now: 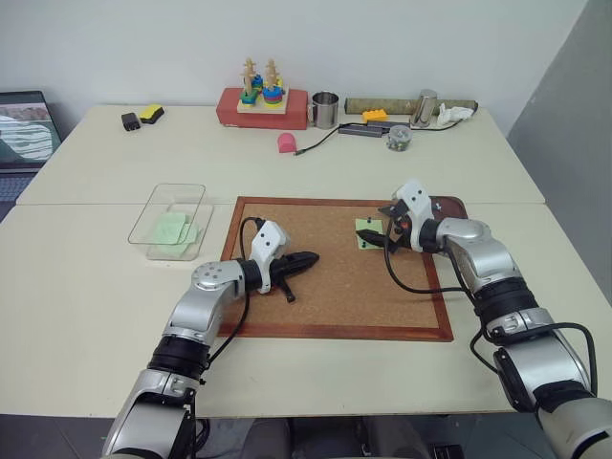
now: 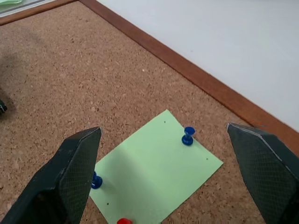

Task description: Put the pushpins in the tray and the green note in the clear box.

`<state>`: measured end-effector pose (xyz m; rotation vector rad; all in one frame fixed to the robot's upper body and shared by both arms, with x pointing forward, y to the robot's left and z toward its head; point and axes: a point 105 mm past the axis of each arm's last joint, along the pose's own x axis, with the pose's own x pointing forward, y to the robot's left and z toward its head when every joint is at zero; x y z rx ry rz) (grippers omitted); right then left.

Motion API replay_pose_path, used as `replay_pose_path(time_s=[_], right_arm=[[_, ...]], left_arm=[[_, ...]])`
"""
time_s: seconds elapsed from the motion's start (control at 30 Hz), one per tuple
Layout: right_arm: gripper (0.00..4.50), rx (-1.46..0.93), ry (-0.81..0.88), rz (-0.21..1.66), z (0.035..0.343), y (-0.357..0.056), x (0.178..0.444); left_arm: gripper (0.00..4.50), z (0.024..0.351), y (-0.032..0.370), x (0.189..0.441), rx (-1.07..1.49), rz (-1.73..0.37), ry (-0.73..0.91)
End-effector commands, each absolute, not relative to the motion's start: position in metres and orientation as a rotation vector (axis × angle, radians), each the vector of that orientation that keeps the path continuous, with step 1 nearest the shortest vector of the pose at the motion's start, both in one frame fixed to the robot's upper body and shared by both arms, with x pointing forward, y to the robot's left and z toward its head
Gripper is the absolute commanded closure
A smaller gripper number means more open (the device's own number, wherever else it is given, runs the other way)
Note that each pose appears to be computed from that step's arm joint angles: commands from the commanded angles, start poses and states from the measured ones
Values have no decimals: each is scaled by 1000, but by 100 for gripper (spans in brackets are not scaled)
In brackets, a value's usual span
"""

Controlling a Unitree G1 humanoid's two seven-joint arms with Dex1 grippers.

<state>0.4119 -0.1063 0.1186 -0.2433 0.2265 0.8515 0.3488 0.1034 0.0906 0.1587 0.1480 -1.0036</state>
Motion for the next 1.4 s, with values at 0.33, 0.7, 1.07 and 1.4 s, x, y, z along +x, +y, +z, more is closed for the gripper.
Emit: replay_pose_path(time_s=[0.33,0.7,1.07,1.4], right_arm=[[49,-260,132,828,137,-98,431],[285,-270,127,808,134,-101,436],[447,-274,78,814,142,-101,436],[447,-222,-17,827,164,-100,431]], left_arm=[[450,92,103,343,165,-1002,146],[450,94,102,343,163,-996,143],[450,94,101,342,159,-993,144],[450,85,97,339,178,-1007,180]])
